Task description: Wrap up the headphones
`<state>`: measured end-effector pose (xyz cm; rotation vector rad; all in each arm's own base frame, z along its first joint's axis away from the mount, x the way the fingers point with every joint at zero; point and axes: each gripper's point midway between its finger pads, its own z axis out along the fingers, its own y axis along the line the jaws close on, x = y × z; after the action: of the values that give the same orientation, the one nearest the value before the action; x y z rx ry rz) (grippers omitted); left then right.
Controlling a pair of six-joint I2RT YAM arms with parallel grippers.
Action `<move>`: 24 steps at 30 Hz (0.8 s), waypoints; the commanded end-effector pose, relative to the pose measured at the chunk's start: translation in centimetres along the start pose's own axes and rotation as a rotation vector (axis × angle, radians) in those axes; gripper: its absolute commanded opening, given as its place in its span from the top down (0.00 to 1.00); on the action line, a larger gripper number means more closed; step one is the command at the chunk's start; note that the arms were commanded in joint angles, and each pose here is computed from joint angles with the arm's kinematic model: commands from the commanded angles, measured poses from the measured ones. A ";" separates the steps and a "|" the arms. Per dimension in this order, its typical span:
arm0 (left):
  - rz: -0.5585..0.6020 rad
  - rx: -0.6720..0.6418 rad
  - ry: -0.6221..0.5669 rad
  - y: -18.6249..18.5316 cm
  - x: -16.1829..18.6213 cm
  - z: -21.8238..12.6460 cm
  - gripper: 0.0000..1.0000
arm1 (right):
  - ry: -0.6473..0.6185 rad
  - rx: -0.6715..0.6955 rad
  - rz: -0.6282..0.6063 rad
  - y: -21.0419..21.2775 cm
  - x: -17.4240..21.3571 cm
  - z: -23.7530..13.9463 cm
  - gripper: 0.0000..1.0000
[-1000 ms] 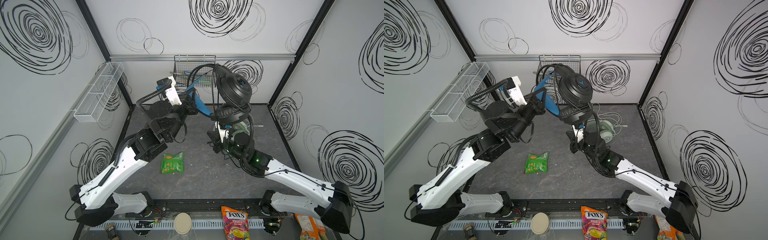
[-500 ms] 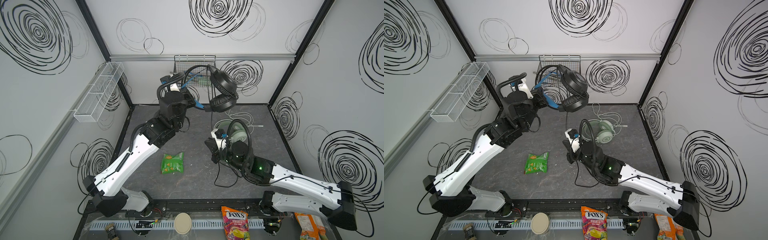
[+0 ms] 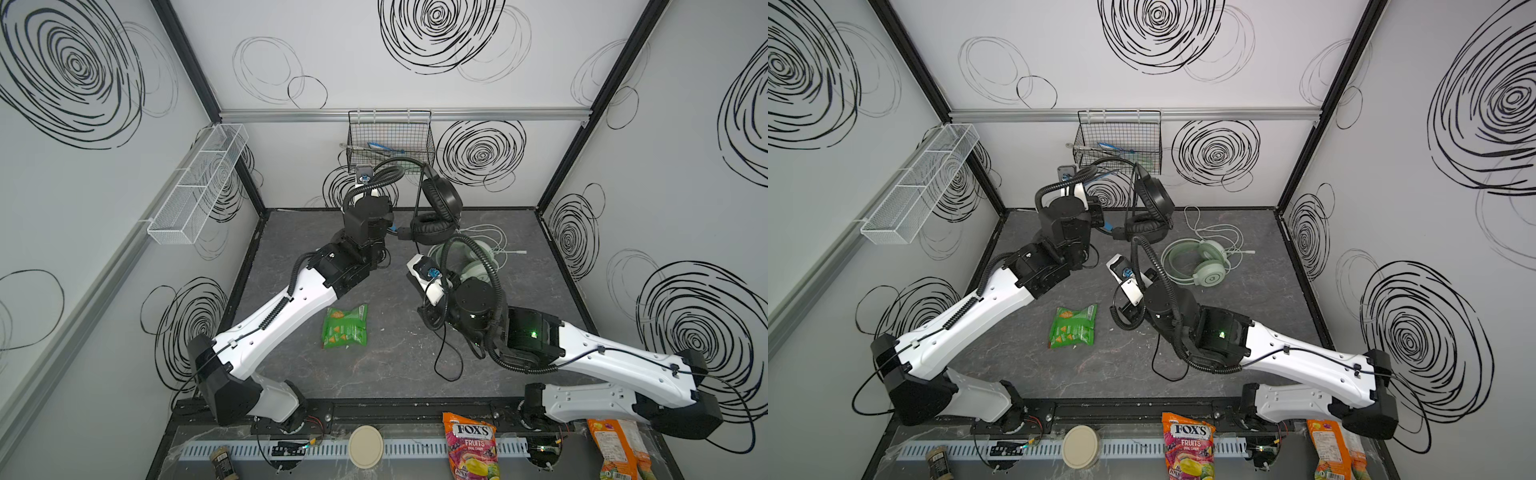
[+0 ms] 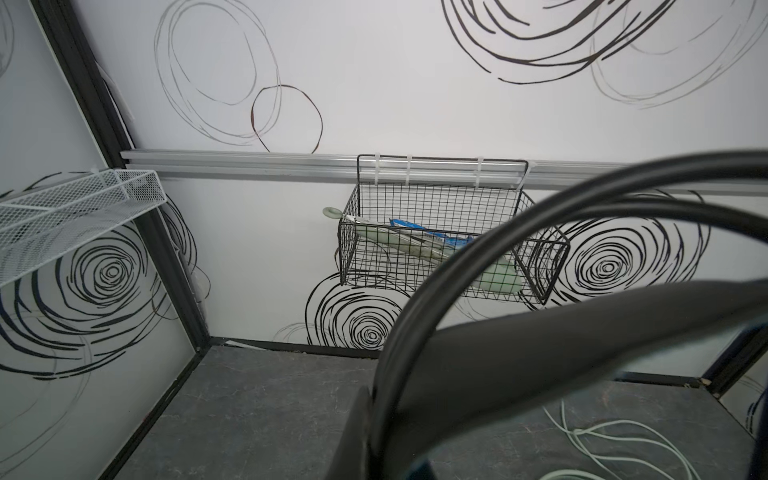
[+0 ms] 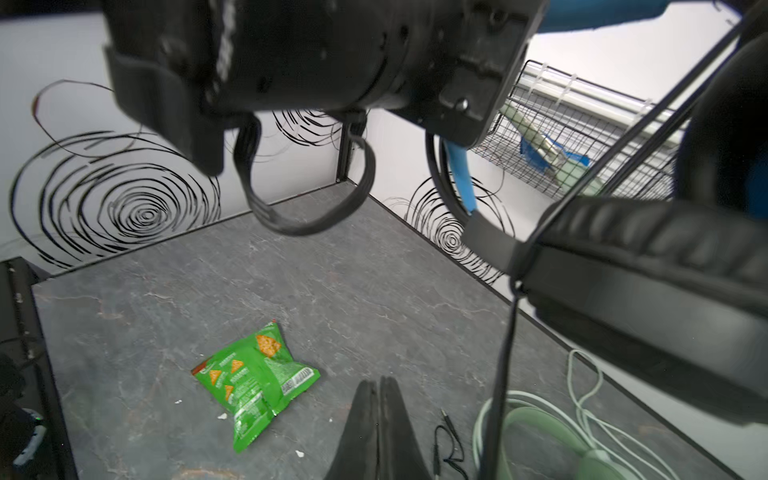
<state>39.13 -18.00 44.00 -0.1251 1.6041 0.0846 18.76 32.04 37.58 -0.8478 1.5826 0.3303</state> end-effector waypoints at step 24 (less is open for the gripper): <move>0.252 0.188 0.064 -1.3 2.7 -2.4 1.00 | 0.021 0.349 -0.679 -9.3 -4.7 1.3 0.93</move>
<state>37.00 -19.23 41.29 0.1543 1.6603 0.1067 25.13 29.27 40.62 -1.1293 1.3111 -0.3255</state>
